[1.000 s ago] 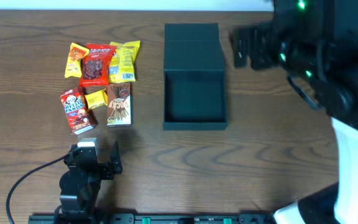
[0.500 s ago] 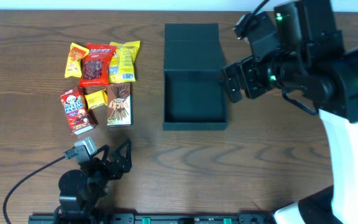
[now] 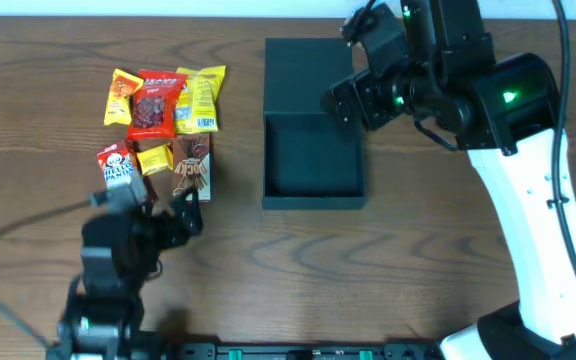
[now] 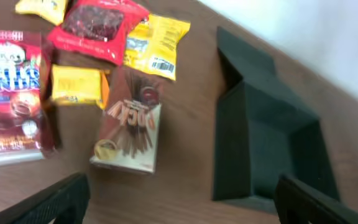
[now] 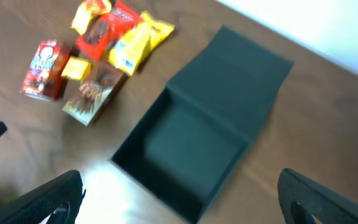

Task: Pack container
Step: 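Raise the right gripper away and reach the left gripper to the snacks, then grasp the brown Pocky box with the left gripper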

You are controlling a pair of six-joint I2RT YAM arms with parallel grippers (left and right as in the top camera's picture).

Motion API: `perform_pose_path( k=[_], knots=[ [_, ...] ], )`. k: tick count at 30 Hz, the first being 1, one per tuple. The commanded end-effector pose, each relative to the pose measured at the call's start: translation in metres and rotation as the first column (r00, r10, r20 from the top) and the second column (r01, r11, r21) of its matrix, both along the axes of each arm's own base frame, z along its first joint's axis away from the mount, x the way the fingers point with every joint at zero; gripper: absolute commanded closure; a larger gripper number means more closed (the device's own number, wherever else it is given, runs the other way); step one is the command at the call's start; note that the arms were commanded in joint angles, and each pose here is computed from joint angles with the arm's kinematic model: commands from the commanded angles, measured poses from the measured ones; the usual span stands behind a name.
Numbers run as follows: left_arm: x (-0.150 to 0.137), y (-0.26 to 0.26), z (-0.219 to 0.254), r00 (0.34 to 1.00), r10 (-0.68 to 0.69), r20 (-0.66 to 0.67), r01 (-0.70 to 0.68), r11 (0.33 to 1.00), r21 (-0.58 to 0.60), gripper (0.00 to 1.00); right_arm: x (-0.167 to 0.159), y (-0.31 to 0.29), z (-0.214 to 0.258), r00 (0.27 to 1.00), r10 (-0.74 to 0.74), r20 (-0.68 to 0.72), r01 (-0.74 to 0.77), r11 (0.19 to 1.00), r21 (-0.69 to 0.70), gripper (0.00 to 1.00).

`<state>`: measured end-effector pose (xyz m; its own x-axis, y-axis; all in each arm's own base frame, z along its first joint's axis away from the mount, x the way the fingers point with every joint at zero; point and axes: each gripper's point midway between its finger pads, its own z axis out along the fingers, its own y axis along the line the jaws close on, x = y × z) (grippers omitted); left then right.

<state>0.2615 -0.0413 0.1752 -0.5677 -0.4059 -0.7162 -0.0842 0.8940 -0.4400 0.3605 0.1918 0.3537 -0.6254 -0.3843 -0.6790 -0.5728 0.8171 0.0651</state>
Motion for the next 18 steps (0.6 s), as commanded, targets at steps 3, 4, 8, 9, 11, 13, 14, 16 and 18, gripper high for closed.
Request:
perform_pose_path(
  k=[3,4,8,9,11,13,14,16,18],
  knots=[
    [0.043,0.015,-0.030,0.975,-0.062,-0.215,0.118,0.959,0.258,0.05,0.015,-0.006,0.011,0.996,-0.022,0.090,0.025,0.999,-0.029,0.01],
    [0.051,0.016,-0.037,0.965,-0.063,-0.253,0.134,0.953,0.273,0.05,0.015,-0.006,0.011,0.995,-0.024,0.092,0.027,0.999,-0.030,0.01],
    [0.080,0.020,-0.077,0.910,-0.071,-0.408,0.215,0.923,0.320,0.05,0.015,-0.009,0.009,0.995,-0.038,0.089,0.042,0.998,-0.043,0.01],
    [0.085,0.019,-0.086,0.900,-0.071,-0.430,0.224,0.922,0.316,0.05,0.016,-0.009,0.010,0.995,-0.039,0.091,0.042,0.998,-0.042,0.01],
    [0.092,0.019,-0.097,0.891,-0.071,-0.449,0.231,0.922,0.312,0.05,0.017,-0.012,0.010,0.994,-0.048,0.097,0.053,0.997,-0.048,0.01],
    [0.102,0.014,-0.102,0.897,-0.090,-0.432,0.236,0.926,0.296,0.04,0.021,-0.018,0.010,0.991,-0.074,0.109,0.082,0.994,-0.069,0.01],
    [0.106,0.011,-0.102,0.902,-0.105,-0.418,0.240,0.928,0.285,0.05,0.023,-0.022,0.010,0.989,-0.089,0.116,0.098,0.992,-0.079,0.01],
    [0.113,0.008,-0.101,0.912,-0.118,-0.393,0.240,0.930,0.278,0.05,0.027,-0.029,0.012,0.985,-0.113,0.132,0.126,0.988,-0.092,0.01],
    [0.118,0.008,-0.103,0.916,-0.123,-0.382,0.244,0.927,0.285,0.05,0.031,-0.036,0.013,0.981,-0.131,0.142,0.146,0.984,-0.098,0.01]
  ],
)
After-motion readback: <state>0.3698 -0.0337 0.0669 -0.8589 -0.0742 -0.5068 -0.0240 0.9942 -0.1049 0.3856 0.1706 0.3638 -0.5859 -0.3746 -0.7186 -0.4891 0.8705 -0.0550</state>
